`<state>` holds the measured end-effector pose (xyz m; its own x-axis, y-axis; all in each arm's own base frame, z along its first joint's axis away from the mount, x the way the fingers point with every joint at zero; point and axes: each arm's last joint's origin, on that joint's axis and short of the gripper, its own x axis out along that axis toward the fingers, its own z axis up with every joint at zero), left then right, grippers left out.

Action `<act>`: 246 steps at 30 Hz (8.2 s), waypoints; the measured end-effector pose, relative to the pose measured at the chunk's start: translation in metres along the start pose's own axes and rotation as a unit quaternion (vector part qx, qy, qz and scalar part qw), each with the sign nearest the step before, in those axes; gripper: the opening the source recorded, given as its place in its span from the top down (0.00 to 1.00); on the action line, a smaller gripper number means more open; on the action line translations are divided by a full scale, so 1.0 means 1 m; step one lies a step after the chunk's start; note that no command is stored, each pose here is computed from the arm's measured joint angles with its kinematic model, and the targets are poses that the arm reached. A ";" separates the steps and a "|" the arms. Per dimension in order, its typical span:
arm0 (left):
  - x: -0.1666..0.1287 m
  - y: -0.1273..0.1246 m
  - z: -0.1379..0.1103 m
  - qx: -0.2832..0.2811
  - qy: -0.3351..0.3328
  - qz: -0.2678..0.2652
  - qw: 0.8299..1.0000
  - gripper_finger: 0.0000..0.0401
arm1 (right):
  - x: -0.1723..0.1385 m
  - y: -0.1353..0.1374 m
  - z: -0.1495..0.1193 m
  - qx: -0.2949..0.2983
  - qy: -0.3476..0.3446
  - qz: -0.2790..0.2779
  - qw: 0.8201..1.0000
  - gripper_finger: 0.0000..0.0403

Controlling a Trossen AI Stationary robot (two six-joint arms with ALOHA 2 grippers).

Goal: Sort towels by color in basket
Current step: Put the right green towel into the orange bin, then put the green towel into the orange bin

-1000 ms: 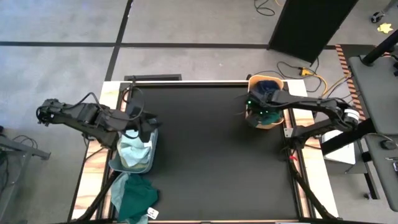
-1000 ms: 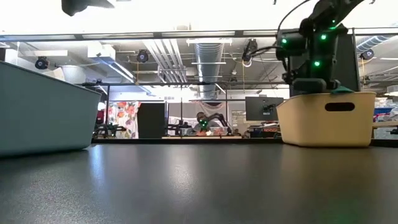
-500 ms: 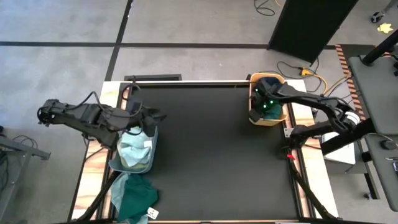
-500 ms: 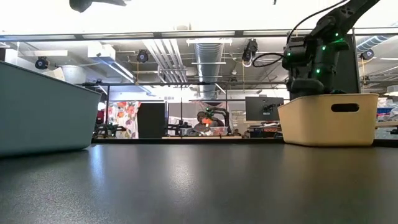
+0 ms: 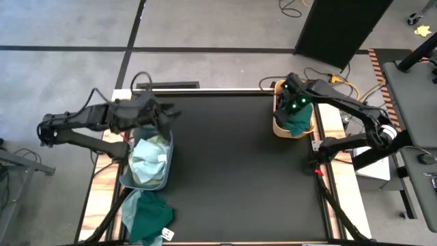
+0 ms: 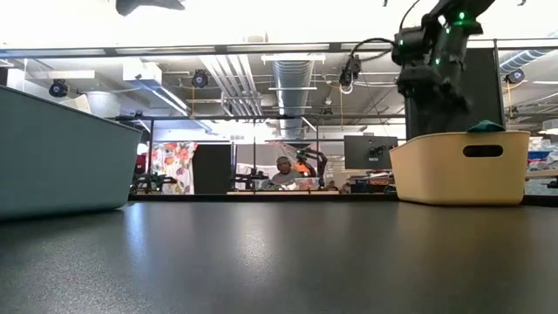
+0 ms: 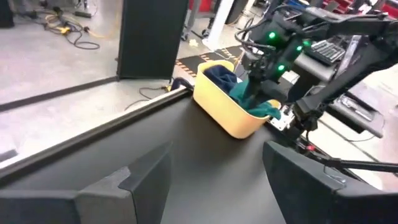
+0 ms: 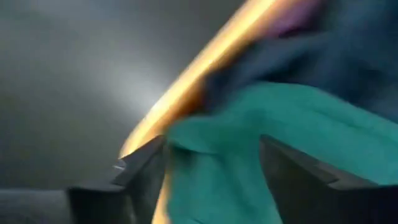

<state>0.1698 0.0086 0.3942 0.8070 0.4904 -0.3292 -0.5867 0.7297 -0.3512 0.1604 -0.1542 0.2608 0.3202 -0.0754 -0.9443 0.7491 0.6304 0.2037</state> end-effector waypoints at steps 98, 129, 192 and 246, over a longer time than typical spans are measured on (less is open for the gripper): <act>0.071 -0.184 -0.125 0.410 0.393 -0.043 0.822 1.00 | -0.091 0.115 -0.020 -0.173 -0.359 0.178 0.900 0.18; 0.152 -0.112 -0.125 0.216 0.386 0.008 0.897 0.59 | 0.045 0.203 -0.069 -0.343 -0.183 0.180 0.904 0.15; 0.018 -0.019 -0.068 0.201 0.218 0.022 0.955 0.43 | -0.091 0.029 -0.049 0.085 -0.232 -0.359 0.900 0.97; -0.014 -0.038 -0.055 0.121 0.309 -0.074 0.940 0.43 | -0.001 -0.045 0.026 0.371 -0.256 -0.166 0.877 0.36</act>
<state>0.1773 -0.0522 0.3639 0.6403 0.0588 -0.7658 -0.3778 0.8922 -0.2474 0.1420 -0.2028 0.2590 0.0889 -0.6171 -0.7818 0.9605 -0.1547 0.2313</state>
